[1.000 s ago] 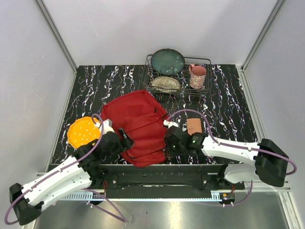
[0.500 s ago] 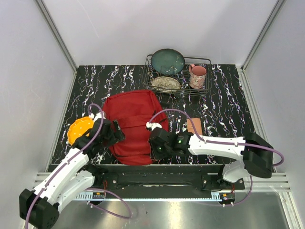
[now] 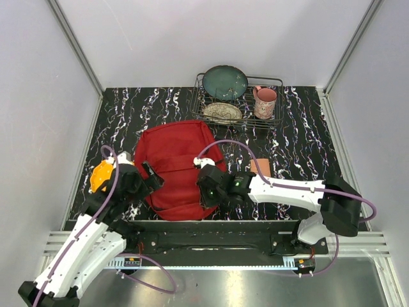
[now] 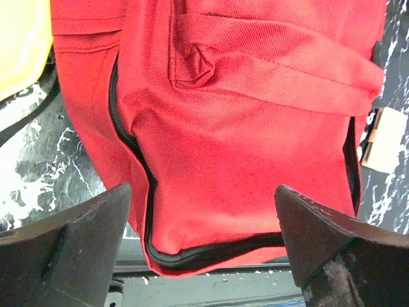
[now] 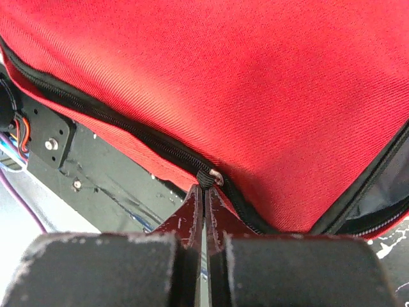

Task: Pack the student bag
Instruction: Zip the student bag at the center of the board.

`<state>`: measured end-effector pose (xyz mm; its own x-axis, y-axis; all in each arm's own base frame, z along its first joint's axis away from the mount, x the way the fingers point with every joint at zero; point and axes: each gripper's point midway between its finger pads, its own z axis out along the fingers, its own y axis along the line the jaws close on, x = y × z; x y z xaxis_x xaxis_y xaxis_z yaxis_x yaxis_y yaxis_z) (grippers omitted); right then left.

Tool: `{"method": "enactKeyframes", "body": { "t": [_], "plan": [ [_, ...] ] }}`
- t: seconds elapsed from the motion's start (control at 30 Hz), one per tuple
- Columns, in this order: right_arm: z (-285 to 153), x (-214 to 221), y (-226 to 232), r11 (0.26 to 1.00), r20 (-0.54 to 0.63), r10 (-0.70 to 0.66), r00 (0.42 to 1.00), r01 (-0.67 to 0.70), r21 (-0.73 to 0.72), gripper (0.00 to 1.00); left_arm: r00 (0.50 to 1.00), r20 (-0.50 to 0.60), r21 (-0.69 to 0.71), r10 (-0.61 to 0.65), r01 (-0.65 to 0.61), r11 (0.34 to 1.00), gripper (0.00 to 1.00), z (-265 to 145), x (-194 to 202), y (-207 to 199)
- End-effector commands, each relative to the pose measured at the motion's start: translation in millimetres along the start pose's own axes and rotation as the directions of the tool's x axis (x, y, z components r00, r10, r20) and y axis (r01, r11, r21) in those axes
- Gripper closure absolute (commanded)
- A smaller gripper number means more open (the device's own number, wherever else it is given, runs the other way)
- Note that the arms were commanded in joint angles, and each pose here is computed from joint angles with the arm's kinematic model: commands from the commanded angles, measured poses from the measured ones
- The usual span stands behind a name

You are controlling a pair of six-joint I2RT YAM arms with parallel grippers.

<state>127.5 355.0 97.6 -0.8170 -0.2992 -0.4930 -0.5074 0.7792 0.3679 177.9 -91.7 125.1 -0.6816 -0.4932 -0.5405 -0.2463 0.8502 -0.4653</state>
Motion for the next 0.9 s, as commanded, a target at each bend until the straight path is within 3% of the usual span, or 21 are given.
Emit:
{"method": "enactKeyframes", "body": {
  "t": [0.0,0.27,0.47,0.63,0.67,0.83,0.87],
  "plan": [
    [-4,-33,4,0.999,0.089,0.007,0.996,-0.003,-0.042,1.00,0.993,0.048,-0.036,-0.111,0.113,0.993,0.01,-22,-8,5],
    [-6,-35,-12,0.999,0.093,0.021,0.995,-0.018,-0.030,1.00,0.987,-0.057,0.001,-0.148,0.149,0.989,0.01,-22,22,3],
    [-10,-36,-15,0.999,0.102,0.047,0.994,-0.044,-0.031,1.00,0.980,-0.125,0.032,-0.156,0.162,0.986,0.01,6,52,-12],
    [-14,-23,-8,0.994,0.079,0.056,0.995,-0.047,-0.102,1.00,0.988,-0.142,0.071,-0.067,0.078,0.994,0.03,31,67,-39],
    [-17,-18,-4,0.991,0.059,0.051,0.997,-0.043,-0.130,1.00,0.990,-0.131,0.076,-0.050,0.060,0.995,0.06,33,66,-41],
    [-24,15,6,0.988,0.031,-0.008,0.999,0.012,-0.156,1.00,0.993,-0.090,0.169,0.076,-0.060,0.984,0.56,36,57,-66],
    [-27,22,13,0.985,0.028,-0.030,0.999,0.034,-0.171,1.00,0.991,-0.089,0.186,0.100,-0.082,0.979,0.62,36,57,-69]
  ]
}}
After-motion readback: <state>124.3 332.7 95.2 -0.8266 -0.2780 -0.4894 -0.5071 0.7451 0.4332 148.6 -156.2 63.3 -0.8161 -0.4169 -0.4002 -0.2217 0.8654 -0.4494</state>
